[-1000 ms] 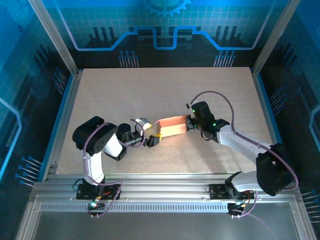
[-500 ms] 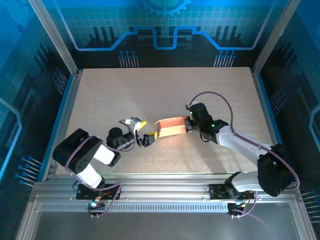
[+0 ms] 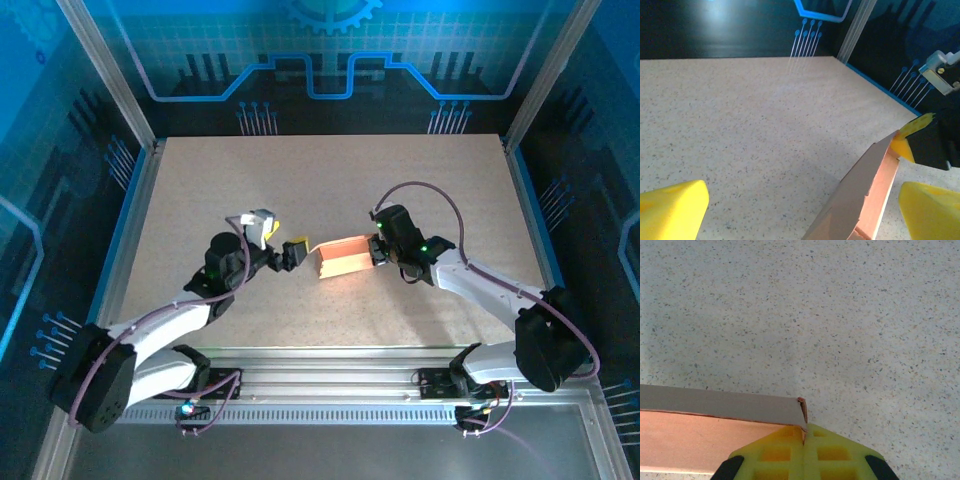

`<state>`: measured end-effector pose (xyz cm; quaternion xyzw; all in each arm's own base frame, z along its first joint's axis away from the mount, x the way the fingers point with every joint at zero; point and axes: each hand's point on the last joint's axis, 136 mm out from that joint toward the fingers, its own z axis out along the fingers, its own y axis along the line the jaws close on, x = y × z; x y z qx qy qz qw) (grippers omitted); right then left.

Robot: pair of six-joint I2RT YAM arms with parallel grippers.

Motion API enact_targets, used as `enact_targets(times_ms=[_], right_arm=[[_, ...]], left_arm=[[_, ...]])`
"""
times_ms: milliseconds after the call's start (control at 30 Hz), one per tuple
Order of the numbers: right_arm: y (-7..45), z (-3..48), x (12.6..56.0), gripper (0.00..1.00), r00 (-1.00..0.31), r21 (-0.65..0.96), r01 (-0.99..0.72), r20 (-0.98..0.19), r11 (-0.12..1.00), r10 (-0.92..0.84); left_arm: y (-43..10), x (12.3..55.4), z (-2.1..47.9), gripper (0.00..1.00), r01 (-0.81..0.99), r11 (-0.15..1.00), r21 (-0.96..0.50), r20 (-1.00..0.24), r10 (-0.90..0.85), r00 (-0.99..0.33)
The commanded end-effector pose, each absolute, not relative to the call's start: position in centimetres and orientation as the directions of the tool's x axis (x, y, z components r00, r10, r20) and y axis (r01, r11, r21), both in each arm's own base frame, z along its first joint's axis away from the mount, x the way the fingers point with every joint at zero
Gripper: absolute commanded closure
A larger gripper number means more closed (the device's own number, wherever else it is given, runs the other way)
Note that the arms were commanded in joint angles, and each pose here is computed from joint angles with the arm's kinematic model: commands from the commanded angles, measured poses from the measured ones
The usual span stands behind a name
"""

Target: Fold the paper box

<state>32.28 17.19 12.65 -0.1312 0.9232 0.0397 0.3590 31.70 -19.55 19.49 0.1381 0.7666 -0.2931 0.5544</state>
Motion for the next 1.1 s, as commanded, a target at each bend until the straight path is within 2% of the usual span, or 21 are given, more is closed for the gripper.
enact_targets(times_ms=[0,33,67,133,333,600,767,933,1067], right_arm=[[16.3,10.1,30.3,1.00,-0.778,-0.065,-0.276,-0.572,0.959,-0.262],[16.4,10.1,30.4,1.00,-0.777,-0.062,-0.276,-0.573,0.959,-0.261],[16.4,10.1,30.3,1.00,-0.778,-0.060,-0.277,-0.572,0.959,-0.261],[16.4,10.1,30.3,1.00,-0.778,-0.059,-0.277,-0.572,0.959,-0.260],[16.4,10.0,30.3,1.00,-0.784,-0.061,-0.271,-0.565,0.961,-0.257],[16.6,9.8,30.3,1.00,-0.789,-0.057,-0.270,-0.559,0.961,-0.255],[16.6,9.9,30.1,1.00,-0.789,-0.059,-0.273,-0.557,0.960,-0.259],[16.6,9.9,30.0,1.00,-0.791,-0.058,-0.274,-0.554,0.960,-0.259],[16.7,10.0,30.0,1.00,-0.789,-0.054,-0.274,-0.558,0.960,-0.256]], left_arm=[[-18.5,30.7,17.2,0.01,0.447,0.868,-0.215,-0.856,0.053,-0.515],[-18.5,30.5,17.3,0.02,0.432,0.878,-0.204,-0.832,0.077,-0.550],[-18.5,30.3,17.7,0.08,0.420,0.886,-0.195,-0.809,0.097,-0.580],[-18.5,30.0,18.6,0.14,0.392,0.907,-0.155,-0.775,0.134,-0.618],[-19.1,28.5,19.1,0.24,0.324,0.937,-0.129,-0.631,0.174,-0.756],[-21.3,27.0,19.3,0.43,0.389,0.916,-0.097,-0.496,0.294,-0.817],[-22.5,27.5,18.7,0.46,0.416,0.907,-0.069,-0.455,0.342,-0.822],[-23.5,28.7,18.2,0.54,0.422,0.905,-0.056,-0.428,0.361,-0.829],[-24.5,29.4,18.0,0.55,0.445,0.894,-0.060,-0.418,0.382,-0.824]])
